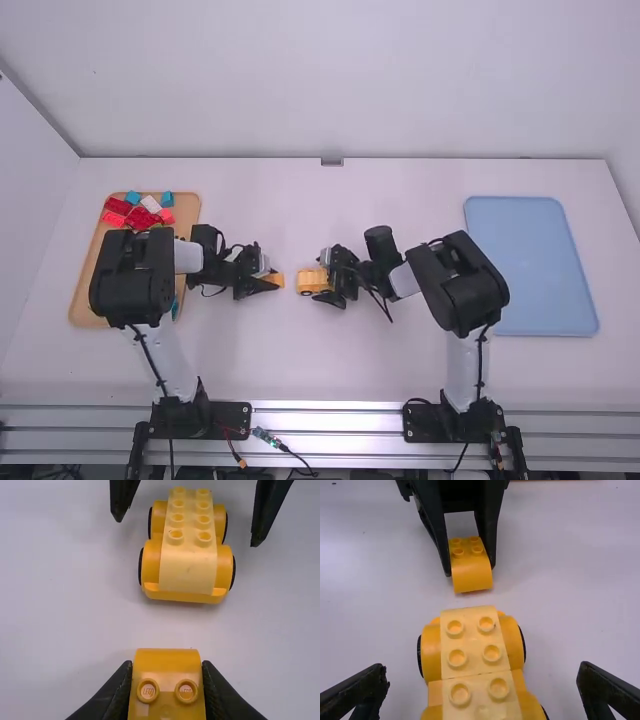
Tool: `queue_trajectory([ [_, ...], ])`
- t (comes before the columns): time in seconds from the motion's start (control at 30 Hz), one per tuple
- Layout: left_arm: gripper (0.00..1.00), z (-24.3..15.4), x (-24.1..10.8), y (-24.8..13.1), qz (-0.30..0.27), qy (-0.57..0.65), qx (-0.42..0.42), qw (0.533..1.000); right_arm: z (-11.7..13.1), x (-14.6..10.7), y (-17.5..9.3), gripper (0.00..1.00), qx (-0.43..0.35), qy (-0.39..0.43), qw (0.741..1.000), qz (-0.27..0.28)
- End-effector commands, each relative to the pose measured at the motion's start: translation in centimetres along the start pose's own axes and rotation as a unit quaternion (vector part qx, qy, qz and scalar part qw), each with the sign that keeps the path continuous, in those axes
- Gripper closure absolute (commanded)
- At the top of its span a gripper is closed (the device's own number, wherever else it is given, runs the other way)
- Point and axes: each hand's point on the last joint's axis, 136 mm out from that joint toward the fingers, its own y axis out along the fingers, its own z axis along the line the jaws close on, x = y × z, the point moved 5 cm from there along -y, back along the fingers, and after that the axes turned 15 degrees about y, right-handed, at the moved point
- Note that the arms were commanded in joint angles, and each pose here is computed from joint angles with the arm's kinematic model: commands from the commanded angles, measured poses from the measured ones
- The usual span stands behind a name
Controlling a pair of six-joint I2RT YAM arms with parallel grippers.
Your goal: Assemble lego blocks to make yellow taxi
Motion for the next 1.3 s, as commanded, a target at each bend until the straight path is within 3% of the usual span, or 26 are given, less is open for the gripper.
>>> queue_trajectory([
  [0.0, 0.98, 1.1, 1.4, -0.4, -0.018, 0.005, 0.009, 1.000, -0.1, -0.3, 0.2, 0.03, 0.005, -0.006, 1.000, 0.004],
  [0.57, 0.98, 1.7, 3.0, 0.3, -0.020, 0.020, -0.022, 0.999, 0.1, -1.1, 0.5, 0.09, 0.019, -0.030, 0.999, 0.005],
  [0.97, 0.98, 2.2, 3.9, 0.4, -0.014, 0.016, -0.032, 0.999, -0.2, -1.0, -0.7, 0.10, 0.034, -0.035, 0.999, -0.018],
  [1.27, 0.98, 2.5, 4.2, 0.5, -0.015, 0.017, -0.035, 0.999, 0.3, -1.3, 0.5, 0.11, 0.030, -0.048, 0.998, -0.001],
])
